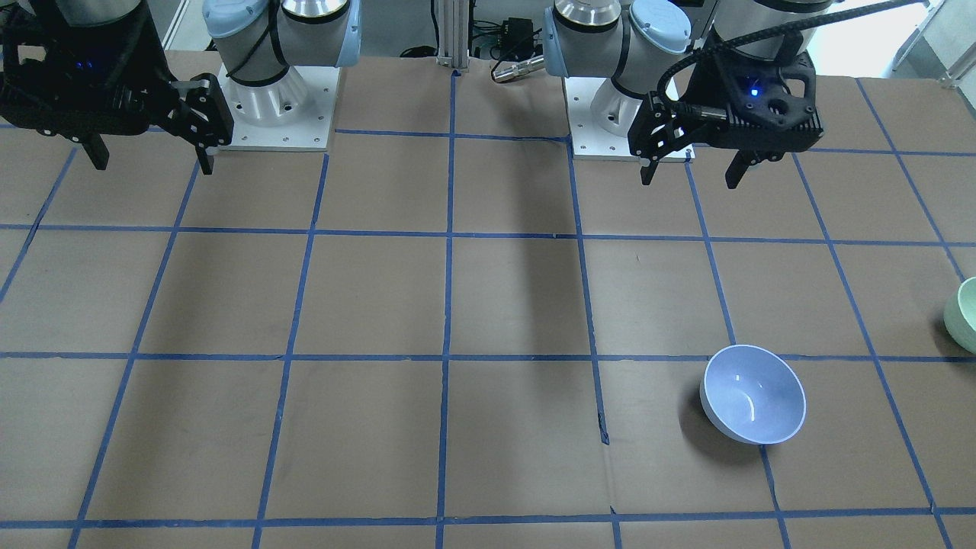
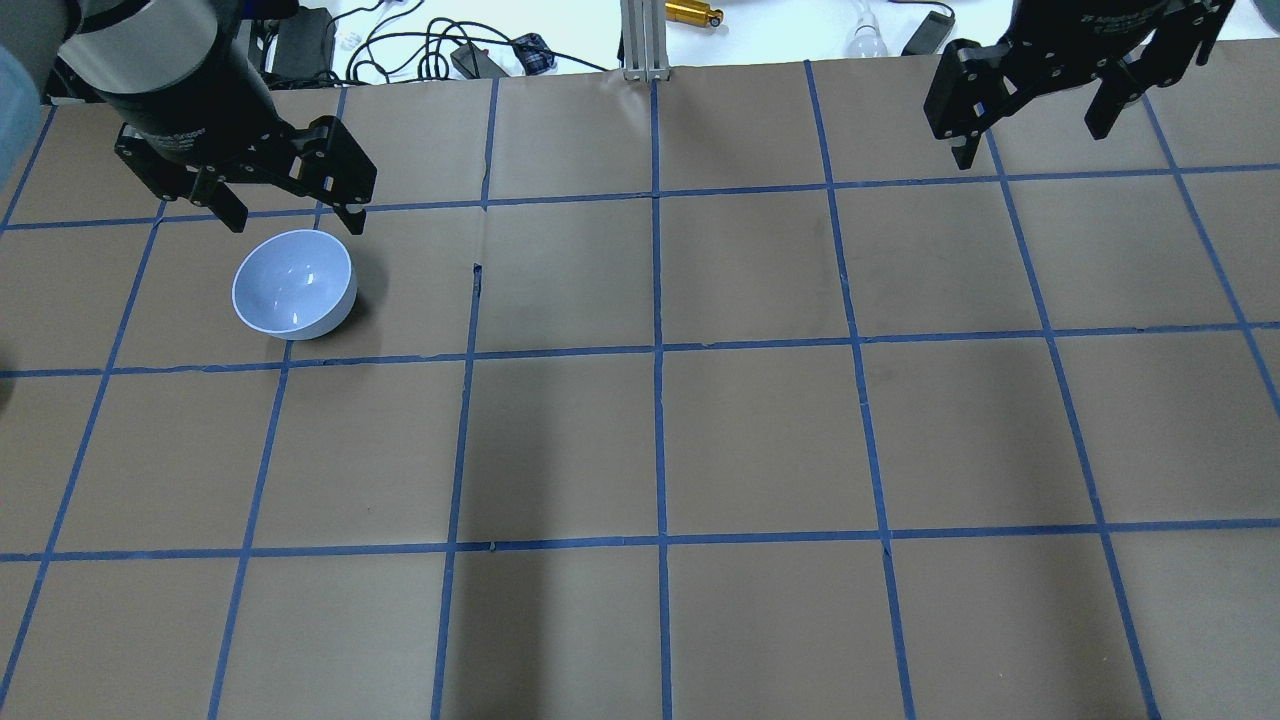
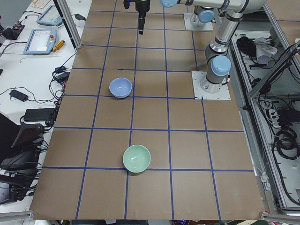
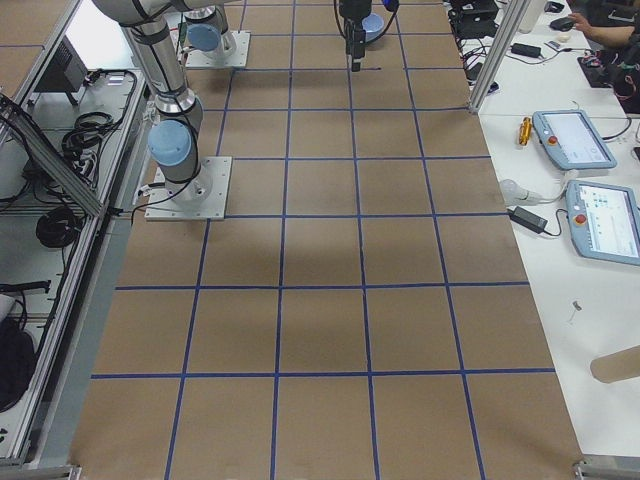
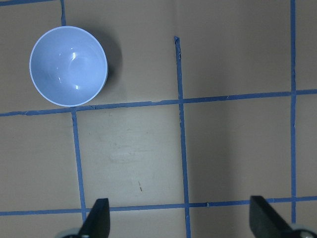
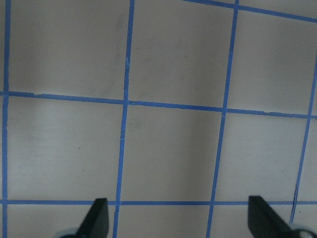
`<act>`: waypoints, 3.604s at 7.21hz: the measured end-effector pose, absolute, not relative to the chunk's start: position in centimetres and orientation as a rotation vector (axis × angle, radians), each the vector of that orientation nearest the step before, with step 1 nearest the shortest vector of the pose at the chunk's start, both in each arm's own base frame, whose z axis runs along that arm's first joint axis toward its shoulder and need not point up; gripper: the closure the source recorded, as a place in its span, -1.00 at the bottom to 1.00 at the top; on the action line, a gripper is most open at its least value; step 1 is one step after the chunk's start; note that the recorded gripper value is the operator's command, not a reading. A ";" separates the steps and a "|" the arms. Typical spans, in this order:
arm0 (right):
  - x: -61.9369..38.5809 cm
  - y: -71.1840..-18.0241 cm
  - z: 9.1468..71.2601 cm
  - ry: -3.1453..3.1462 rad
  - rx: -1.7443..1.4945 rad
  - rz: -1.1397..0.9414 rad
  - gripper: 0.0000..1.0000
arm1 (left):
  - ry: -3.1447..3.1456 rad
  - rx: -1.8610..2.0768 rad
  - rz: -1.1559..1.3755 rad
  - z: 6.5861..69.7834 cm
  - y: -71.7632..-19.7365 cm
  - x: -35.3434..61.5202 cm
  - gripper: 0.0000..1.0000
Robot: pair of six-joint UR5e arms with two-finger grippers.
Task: Stack green bowl on blue bowl
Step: 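Move the left gripper away from the blue bowl toward the table edge, then grasp the mint-green bowl with the left gripper near the robot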
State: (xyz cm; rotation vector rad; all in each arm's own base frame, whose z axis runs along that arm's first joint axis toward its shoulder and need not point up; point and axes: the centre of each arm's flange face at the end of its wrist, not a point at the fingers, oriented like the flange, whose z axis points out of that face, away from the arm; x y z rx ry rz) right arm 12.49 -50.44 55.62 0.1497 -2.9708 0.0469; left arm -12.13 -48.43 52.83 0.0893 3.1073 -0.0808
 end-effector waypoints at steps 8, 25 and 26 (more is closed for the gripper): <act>12.5 -50.4 55.6 -2.971 0.150 0.047 -1.00 | 3.123 0.252 -0.049 52.0 -47.8 -12.3 -1.00; 12.5 -50.4 55.6 -2.971 0.150 0.047 -1.00 | 2.528 1.779 -0.003 30.2 -41.8 44.3 -0.98; 12.5 -50.4 55.6 -2.971 0.150 0.047 -1.00 | 2.435 1.867 -0.001 28.7 -42.0 46.0 -0.98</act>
